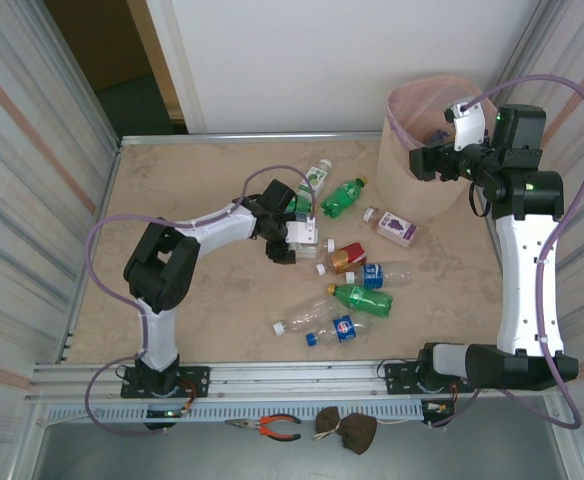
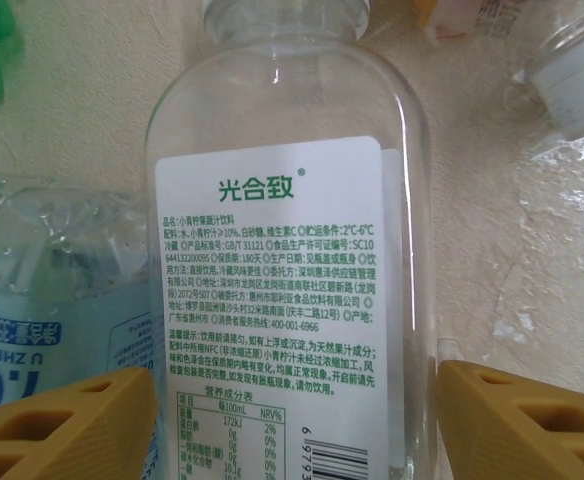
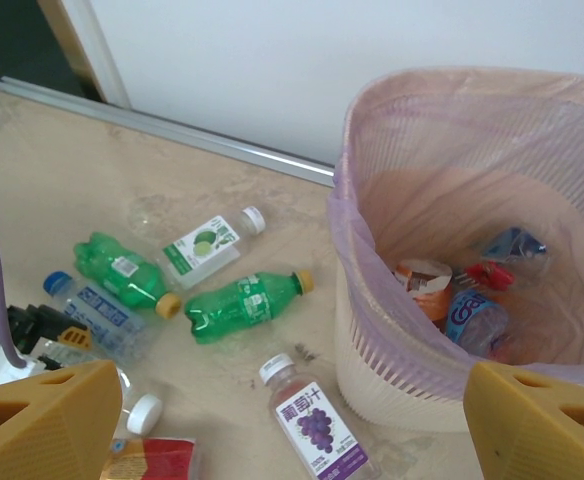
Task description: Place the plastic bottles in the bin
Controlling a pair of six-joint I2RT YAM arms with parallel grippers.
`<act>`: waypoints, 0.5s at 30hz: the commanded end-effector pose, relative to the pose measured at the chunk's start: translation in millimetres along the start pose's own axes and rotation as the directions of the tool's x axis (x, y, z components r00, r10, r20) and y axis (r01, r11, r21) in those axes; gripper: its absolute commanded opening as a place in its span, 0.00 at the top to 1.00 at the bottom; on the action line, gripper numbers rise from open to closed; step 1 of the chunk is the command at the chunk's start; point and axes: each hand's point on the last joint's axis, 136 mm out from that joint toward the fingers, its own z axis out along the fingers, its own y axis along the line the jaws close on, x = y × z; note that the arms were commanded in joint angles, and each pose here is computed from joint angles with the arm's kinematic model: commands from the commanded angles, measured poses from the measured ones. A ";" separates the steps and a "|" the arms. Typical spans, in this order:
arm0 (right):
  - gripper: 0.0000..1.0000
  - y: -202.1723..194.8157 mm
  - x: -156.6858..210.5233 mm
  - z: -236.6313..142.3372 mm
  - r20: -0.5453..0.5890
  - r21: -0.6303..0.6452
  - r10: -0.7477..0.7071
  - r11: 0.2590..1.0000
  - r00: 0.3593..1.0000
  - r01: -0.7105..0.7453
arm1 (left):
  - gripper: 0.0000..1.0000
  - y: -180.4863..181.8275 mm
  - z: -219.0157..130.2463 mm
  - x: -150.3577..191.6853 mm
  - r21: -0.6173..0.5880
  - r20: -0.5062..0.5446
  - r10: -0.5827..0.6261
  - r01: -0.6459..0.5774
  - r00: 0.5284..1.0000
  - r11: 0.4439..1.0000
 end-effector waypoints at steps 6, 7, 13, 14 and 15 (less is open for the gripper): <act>0.12 7.0 -1.9 -7.0 0.009 -0.007 -0.021 1.000 1.000 0.021 | 0.26 -9.8 10.8 10.6 0.059 -0.028 -0.030 0.031 0.999 0.998; 0.12 7.5 -2.1 -7.1 0.009 -0.008 -0.021 1.000 1.000 0.022 | 0.26 -11.9 10.6 11.2 0.068 -0.026 -0.035 0.036 0.999 0.997; 0.12 10.3 -4.0 -7.5 0.014 -0.017 -0.025 1.000 1.000 0.025 | 0.25 -26.0 8.5 17.8 0.103 -0.043 -0.080 0.084 0.996 0.991; 0.12 10.5 -3.9 -7.3 0.013 -0.017 -0.026 1.000 1.000 0.026 | 0.26 -27.2 7.4 18.8 0.102 -0.048 -0.087 0.091 0.995 0.991; 0.12 11.0 -4.3 -6.7 0.013 -0.019 -0.027 0.999 1.000 0.027 | 0.27 -28.5 6.1 21.1 0.098 -0.058 -0.098 0.103 0.994 0.990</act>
